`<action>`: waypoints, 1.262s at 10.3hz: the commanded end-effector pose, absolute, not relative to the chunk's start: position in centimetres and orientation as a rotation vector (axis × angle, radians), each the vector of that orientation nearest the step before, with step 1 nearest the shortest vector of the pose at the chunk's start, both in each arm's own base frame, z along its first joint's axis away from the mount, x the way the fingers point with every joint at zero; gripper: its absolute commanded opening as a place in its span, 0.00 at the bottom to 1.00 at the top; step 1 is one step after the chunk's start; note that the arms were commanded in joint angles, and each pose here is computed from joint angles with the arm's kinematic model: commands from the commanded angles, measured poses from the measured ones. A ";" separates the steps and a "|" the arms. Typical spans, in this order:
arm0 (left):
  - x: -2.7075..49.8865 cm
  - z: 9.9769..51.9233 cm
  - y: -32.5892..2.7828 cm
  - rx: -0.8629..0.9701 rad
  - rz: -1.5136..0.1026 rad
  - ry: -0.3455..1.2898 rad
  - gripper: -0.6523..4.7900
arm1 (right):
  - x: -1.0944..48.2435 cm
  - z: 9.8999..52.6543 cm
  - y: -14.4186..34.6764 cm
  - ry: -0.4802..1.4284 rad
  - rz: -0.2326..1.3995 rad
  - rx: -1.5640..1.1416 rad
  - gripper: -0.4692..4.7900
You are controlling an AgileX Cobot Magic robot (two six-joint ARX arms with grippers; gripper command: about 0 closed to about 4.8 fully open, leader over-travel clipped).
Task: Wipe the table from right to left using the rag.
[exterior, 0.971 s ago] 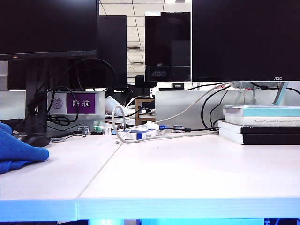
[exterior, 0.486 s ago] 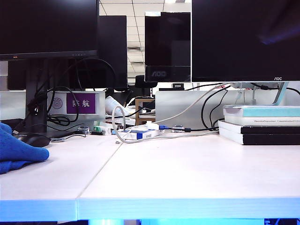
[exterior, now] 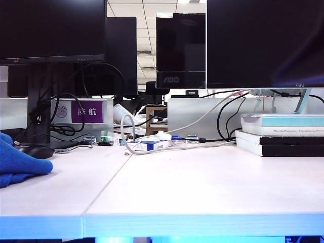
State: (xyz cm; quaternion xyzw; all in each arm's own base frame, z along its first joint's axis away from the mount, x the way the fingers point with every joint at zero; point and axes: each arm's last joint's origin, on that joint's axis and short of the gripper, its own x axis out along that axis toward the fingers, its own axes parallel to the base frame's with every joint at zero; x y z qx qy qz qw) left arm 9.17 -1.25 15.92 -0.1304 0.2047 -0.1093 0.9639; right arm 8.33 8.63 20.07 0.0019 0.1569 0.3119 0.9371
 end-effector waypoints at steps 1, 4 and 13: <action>9.2 16.1 -1.3 -0.262 -0.227 0.398 0.11 | 9.2 19.6 8.2 0.200 0.520 0.062 0.08; 9.2 16.1 -1.3 -0.262 -0.227 0.398 0.11 | 11.9 19.2 3.3 0.198 0.100 0.107 0.08; 9.2 16.1 -1.3 -0.262 -0.227 0.398 0.11 | 10.2 14.8 1.0 0.226 0.001 0.129 0.08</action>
